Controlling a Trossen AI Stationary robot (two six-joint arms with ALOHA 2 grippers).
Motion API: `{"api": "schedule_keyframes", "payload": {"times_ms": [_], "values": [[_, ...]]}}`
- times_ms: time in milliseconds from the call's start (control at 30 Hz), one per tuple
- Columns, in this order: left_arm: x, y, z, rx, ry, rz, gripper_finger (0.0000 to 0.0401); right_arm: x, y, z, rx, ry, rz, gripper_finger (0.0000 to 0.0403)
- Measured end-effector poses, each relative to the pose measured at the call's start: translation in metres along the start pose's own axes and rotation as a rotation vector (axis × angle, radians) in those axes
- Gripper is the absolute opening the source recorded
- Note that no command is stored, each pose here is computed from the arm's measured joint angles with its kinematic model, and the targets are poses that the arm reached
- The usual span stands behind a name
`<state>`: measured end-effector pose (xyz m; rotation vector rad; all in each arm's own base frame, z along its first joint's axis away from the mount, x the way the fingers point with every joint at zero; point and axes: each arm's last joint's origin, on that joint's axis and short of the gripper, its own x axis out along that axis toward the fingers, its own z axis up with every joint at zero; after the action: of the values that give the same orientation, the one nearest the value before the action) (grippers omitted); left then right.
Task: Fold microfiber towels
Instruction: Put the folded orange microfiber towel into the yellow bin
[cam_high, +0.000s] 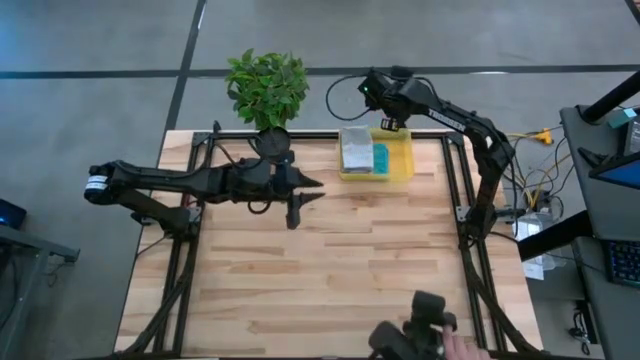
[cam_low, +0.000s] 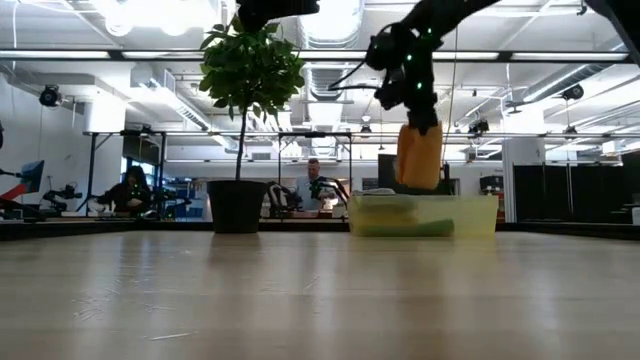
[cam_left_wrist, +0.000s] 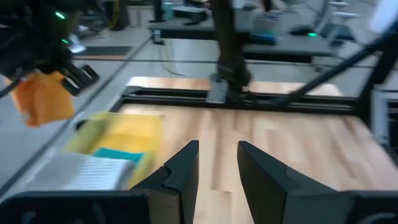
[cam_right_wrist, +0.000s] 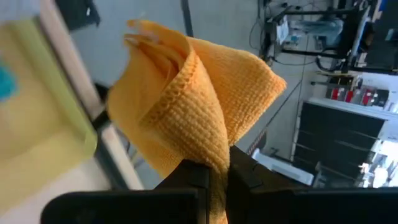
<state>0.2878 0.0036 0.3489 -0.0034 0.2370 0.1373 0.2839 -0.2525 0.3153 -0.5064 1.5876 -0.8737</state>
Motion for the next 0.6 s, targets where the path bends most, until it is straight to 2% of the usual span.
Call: {"api": "schedule_keyframes", "payload": {"times_ms": [167,400,600], "values": [[0.0,0.004,0.0,-0.002,-0.003,0.074,0.0097,0.022,0.003,0.004,0.055,-0.038,0.033,0.0012],[0.002,0.011,0.001,-0.009,-0.013,0.141,0.0097,0.047,0.043,-0.005,-0.068,-0.022,0.074,0.0012],[0.003,0.013,0.003,-0.016,-0.037,0.15,0.0097,0.037,0.068,-0.021,-0.051,-0.063,0.069,0.0012]]}}
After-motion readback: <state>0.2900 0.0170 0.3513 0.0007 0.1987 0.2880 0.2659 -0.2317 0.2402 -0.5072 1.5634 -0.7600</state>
